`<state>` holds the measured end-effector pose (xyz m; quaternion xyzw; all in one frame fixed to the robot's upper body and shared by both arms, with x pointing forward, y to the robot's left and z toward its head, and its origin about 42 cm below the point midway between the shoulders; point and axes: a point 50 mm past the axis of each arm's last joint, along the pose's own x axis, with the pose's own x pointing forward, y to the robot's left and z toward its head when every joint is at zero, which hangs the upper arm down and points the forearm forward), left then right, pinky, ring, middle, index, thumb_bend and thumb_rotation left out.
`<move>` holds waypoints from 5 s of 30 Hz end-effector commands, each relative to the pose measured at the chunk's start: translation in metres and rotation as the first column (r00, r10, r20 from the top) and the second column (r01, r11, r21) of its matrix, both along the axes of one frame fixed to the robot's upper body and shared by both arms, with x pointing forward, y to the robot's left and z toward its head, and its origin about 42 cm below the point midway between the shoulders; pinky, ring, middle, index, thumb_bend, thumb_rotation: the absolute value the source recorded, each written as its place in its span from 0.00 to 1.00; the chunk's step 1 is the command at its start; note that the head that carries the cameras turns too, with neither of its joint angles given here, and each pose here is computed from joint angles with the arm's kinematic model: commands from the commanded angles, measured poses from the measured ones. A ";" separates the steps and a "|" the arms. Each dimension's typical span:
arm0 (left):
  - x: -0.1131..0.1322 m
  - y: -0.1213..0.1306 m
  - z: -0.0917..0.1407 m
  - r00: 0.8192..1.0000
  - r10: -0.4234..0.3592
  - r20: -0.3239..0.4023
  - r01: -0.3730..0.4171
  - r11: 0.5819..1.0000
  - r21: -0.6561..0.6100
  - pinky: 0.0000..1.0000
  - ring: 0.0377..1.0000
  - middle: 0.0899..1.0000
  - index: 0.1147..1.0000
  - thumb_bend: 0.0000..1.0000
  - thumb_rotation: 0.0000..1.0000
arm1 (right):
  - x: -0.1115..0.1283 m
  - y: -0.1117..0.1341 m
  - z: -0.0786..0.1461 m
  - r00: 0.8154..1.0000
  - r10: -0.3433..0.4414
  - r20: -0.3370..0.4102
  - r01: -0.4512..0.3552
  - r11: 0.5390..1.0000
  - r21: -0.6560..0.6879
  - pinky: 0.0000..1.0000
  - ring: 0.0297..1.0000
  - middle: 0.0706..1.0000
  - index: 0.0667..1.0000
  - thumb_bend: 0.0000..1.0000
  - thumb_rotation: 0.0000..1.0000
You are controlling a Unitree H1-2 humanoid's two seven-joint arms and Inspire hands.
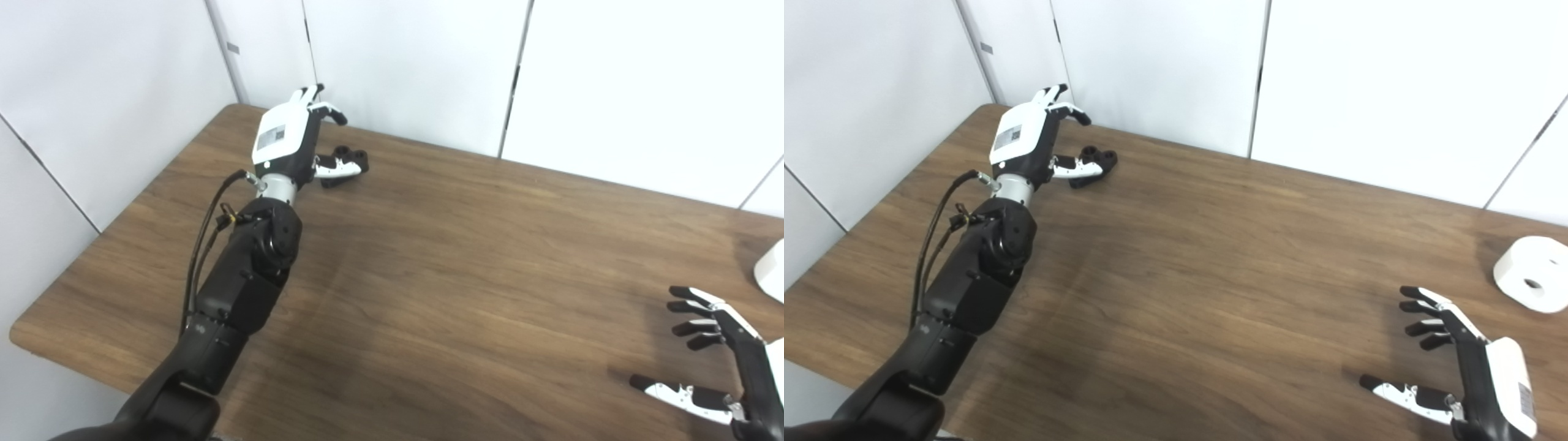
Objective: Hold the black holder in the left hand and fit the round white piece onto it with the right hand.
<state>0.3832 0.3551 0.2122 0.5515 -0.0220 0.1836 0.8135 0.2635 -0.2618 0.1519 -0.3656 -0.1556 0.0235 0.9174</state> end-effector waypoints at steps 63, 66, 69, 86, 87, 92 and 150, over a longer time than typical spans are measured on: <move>0.053 0.033 -0.021 0.985 0.108 -0.137 -0.105 0.994 0.027 0.83 0.99 0.94 0.65 0.89 0.33 | -0.014 0.005 0.018 0.999 0.002 0.045 -0.003 1.000 0.012 0.47 0.55 0.67 0.73 0.77 0.00; 0.055 0.033 -0.025 0.986 0.107 -0.129 -0.105 0.994 0.016 0.81 0.98 0.93 0.64 0.90 0.32 | -0.014 0.005 0.018 0.999 -0.001 0.043 0.000 1.000 0.015 0.47 0.55 0.67 0.73 0.76 0.00; 0.055 0.033 -0.031 0.988 0.093 -0.120 -0.093 0.996 -0.001 0.80 0.96 0.90 0.63 0.88 0.29 | -0.015 0.005 0.018 0.999 -0.001 0.045 0.000 1.000 0.013 0.46 0.55 0.67 0.73 0.75 0.00; 0.057 0.031 -0.060 0.982 0.034 -0.185 -0.039 0.999 -0.025 0.67 0.88 0.84 0.55 0.81 0.20 | -0.019 0.003 0.022 0.999 -0.010 0.051 0.009 1.000 0.012 0.45 0.54 0.67 0.72 0.74 0.00; 0.057 0.030 -0.061 0.983 0.035 -0.181 -0.042 0.999 -0.034 0.67 0.88 0.85 0.55 0.81 0.20 | -0.019 0.003 0.022 0.999 -0.011 0.051 0.010 1.000 0.012 0.46 0.54 0.67 0.72 0.74 0.00; 0.058 0.029 -0.063 0.985 0.032 -0.172 -0.040 0.998 -0.045 0.67 0.89 0.86 0.54 0.81 0.19 | -0.020 0.004 0.023 0.999 -0.017 0.052 0.016 1.000 0.013 0.45 0.53 0.67 0.72 0.74 0.00; 0.016 -0.050 -0.065 0.881 -0.422 -0.214 0.389 0.903 -0.181 0.75 0.88 0.81 0.42 0.52 0.06 | -0.012 0.004 0.016 0.999 -0.002 0.047 -0.001 0.998 0.063 0.47 0.57 0.69 0.73 0.70 0.00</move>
